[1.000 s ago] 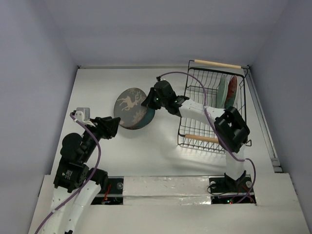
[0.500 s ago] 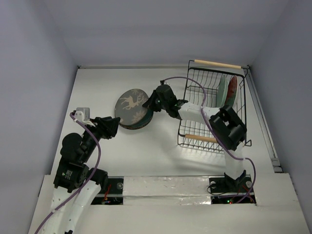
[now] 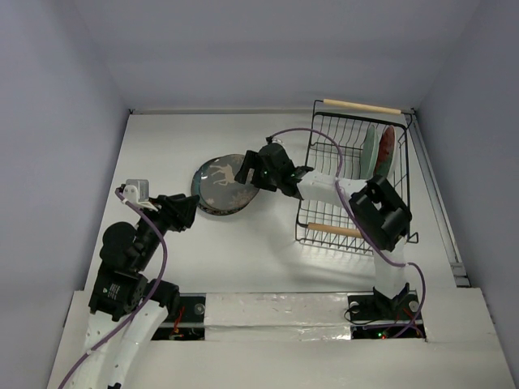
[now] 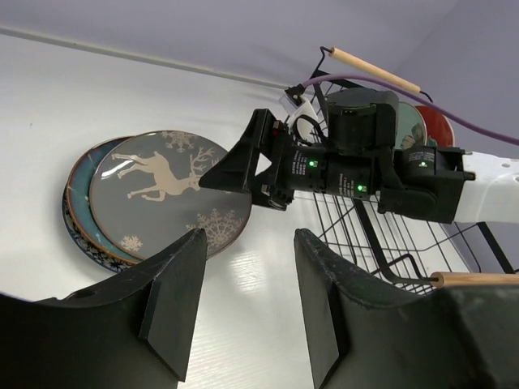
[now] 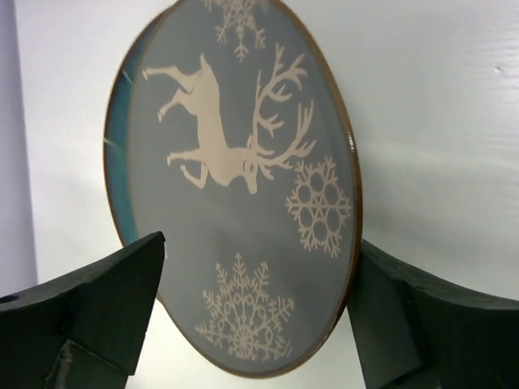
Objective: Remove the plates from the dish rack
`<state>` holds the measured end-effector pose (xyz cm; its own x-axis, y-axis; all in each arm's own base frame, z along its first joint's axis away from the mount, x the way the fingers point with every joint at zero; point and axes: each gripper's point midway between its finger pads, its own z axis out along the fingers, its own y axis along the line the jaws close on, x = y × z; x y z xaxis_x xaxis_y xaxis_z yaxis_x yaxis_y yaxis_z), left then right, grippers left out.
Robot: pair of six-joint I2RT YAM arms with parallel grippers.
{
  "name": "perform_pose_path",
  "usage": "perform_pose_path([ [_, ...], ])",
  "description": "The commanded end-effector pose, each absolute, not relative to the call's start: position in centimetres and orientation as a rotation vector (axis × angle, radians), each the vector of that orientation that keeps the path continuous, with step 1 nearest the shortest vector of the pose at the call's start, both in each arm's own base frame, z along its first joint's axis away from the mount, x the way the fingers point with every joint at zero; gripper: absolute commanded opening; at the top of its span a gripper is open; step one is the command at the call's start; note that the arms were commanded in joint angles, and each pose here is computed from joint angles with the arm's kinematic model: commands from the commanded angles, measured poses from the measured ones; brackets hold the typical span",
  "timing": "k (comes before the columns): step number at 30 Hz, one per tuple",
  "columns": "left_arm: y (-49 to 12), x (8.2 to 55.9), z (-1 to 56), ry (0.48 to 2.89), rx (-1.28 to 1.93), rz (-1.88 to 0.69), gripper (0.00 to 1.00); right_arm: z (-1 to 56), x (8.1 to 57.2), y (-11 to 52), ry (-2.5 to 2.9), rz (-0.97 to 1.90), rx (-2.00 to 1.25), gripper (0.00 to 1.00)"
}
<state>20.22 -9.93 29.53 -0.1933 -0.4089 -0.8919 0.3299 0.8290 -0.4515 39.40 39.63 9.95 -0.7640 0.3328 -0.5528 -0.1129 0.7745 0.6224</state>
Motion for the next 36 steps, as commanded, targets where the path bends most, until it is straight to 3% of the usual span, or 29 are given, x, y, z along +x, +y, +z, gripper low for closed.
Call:
perform_pose_path([
  [1, -10.0, 20.2, 30.6, 1.585, -0.060, -0.678, 0.44, 14.9, 39.3, 39.4, 2.203, 0.807, 0.064, 0.92],
  [4, -10.0, 20.1, 30.7, 1.583, -0.060, -0.679, 0.44, 15.3, 38.5, 39.0, 2.231, 0.708, -0.027, 1.00],
  [11, -9.9, 20.0, 30.8, 1.577, -0.059, -0.680, 0.44, 16.9, 37.5, 35.9, 2.258, 0.474, -0.155, 0.96],
  [14, -9.9, 20.0, 30.8, 1.575, -0.059, -0.680, 0.44, 20.5, 37.2, 33.5, 2.179, 0.426, -0.121, 0.74],
  [15, -9.9, 20.0, 30.9, 1.574, -0.059, -0.680, 0.44, 21.8, 37.1, 32.7, 2.148, 0.407, -0.110, 0.44],
  [18, -9.9, 19.9, 30.9, 1.571, -0.058, -0.681, 0.44, 26.6, 36.9, 28.4, 2.045, 0.304, -0.032, 0.04],
  [19, -9.9, 19.9, 30.9, 1.569, -0.057, -0.682, 0.44, 27.7, 37.8, 25.7, 2.013, 0.223, 0.037, 0.00],
  [24, -9.9, 19.7, 31.1, 1.562, -0.052, -0.685, 0.39, 29.5, 38.5, 12.7, 1.965, -0.096, 0.290, 0.03],
  [26, -9.9, 19.7, 31.2, 1.556, -0.048, -0.687, 0.37, 29.3, 38.3, 8.3, 1.935, -0.264, 0.395, 0.23],
  [27, -10.0, 19.6, 31.2, 1.556, -0.048, -0.689, 0.37, 29.2, 38.1, 6.2, 1.931, -0.336, 0.432, 0.52],
  [28, -10.0, 19.6, 31.2, 1.555, -0.045, -0.689, 0.37, 29.2, 38.0, 4.8, 1.920, -0.392, 0.458, 0.64],
  [30, -10.0, 19.6, 31.3, 1.554, -0.041, -0.693, 0.37, 28.7, 38.2, 2.2, 1.930, -0.461, 0.501, 0.75],
  [36, -10.1, 19.5, 31.3, 1.550, -0.039, -0.694, 0.38, 25.2, 41.0, 0.4, 2.017, -0.492, 0.511, 0.72],
])
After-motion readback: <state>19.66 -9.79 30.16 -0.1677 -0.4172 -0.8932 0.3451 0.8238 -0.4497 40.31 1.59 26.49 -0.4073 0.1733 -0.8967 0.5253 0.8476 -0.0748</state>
